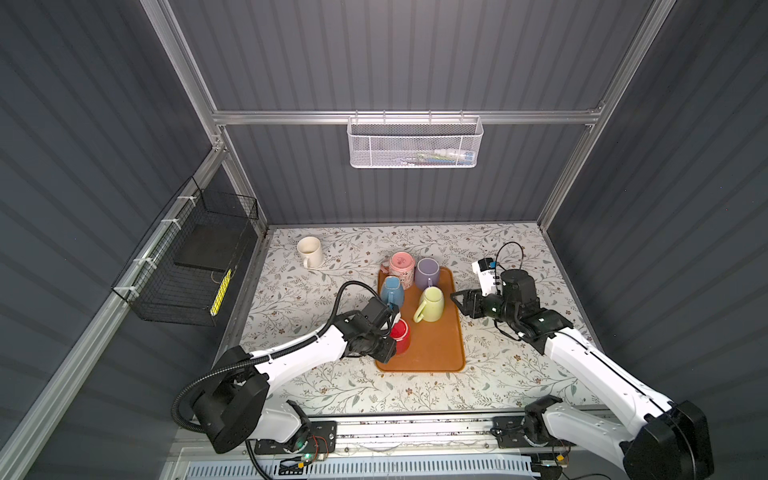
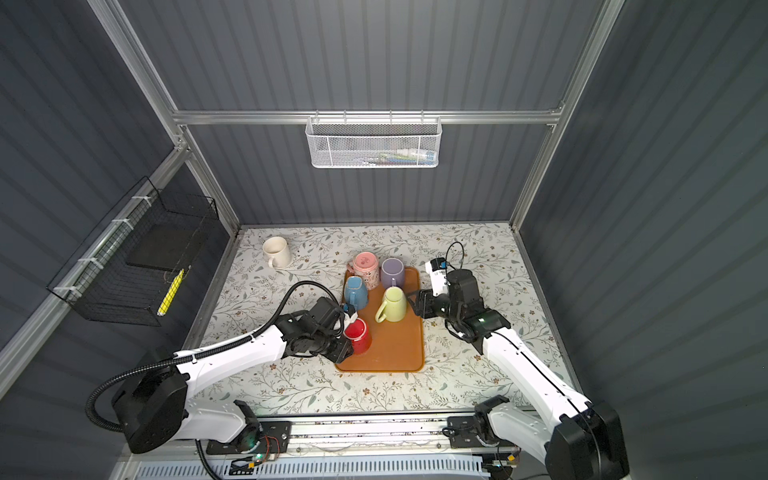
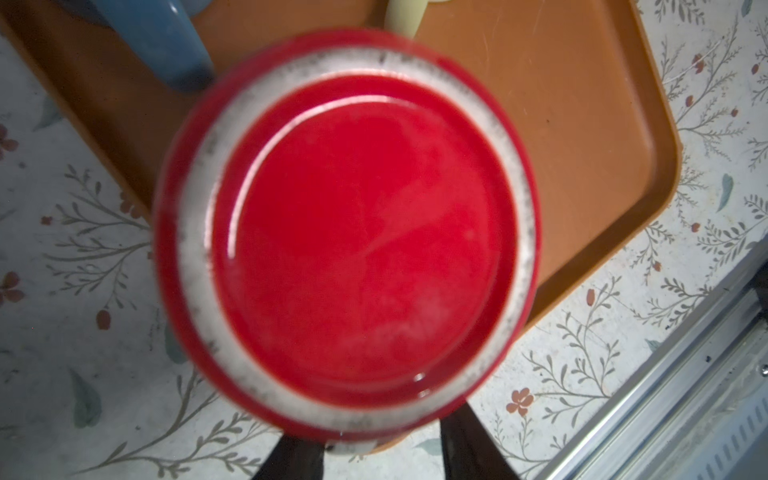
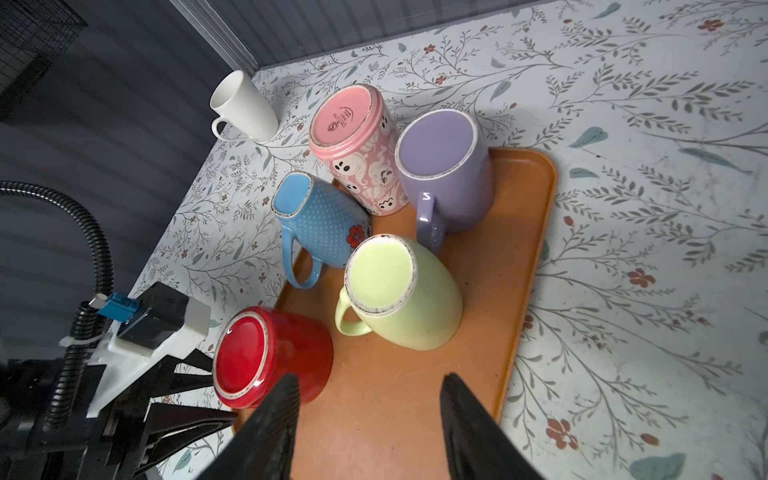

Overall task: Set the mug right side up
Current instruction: 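Move the left gripper over the upside-down red mug on the tray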

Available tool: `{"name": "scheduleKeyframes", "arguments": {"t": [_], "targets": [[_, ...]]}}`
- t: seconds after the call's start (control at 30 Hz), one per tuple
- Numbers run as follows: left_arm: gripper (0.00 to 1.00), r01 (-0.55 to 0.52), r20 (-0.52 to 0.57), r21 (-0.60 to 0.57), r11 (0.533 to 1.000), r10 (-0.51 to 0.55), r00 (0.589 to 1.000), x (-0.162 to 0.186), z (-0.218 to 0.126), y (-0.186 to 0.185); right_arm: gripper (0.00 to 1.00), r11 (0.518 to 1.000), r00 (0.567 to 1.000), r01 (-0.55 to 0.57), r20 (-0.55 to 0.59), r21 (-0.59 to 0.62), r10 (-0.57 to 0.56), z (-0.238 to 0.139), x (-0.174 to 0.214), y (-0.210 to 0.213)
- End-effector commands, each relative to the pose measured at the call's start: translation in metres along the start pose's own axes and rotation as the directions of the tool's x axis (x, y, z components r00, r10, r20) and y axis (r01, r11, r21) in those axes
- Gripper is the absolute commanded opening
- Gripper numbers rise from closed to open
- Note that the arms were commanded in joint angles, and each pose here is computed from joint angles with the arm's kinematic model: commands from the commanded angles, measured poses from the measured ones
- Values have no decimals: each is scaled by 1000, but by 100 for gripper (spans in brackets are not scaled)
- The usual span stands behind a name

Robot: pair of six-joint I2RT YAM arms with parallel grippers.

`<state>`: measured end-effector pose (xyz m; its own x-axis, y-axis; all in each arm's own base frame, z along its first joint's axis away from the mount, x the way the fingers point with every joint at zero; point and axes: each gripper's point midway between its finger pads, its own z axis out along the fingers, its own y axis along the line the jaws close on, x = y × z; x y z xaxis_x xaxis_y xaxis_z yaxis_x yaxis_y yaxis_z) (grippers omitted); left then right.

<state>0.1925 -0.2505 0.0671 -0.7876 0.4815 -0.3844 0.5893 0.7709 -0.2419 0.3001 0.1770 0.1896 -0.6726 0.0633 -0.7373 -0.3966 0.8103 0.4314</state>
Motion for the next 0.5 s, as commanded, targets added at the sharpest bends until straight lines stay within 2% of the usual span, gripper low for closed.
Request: {"name": "scheduleKeyframes", "arguments": {"t": [0.0,0.07,0.23,0.47], "targets": [[43,49,18,13,999,-50,999,6,-2,-7,57,1000,1000,-5,0,-7,5,2,3,-1],[43,63,28,5,998,-63,998,6,-4,-9,57,999,1000,-8,-12,-46,7,3,4,5],[43,97,61,-63,993,-93,994,2,-7,0,57,999,1000,-1,-9,-53,0,5,0,7],[43,117,18,-227,967,-116,993,6,3,26,57,999,1000,0,-13,-42,-1,2,4,5]]}}
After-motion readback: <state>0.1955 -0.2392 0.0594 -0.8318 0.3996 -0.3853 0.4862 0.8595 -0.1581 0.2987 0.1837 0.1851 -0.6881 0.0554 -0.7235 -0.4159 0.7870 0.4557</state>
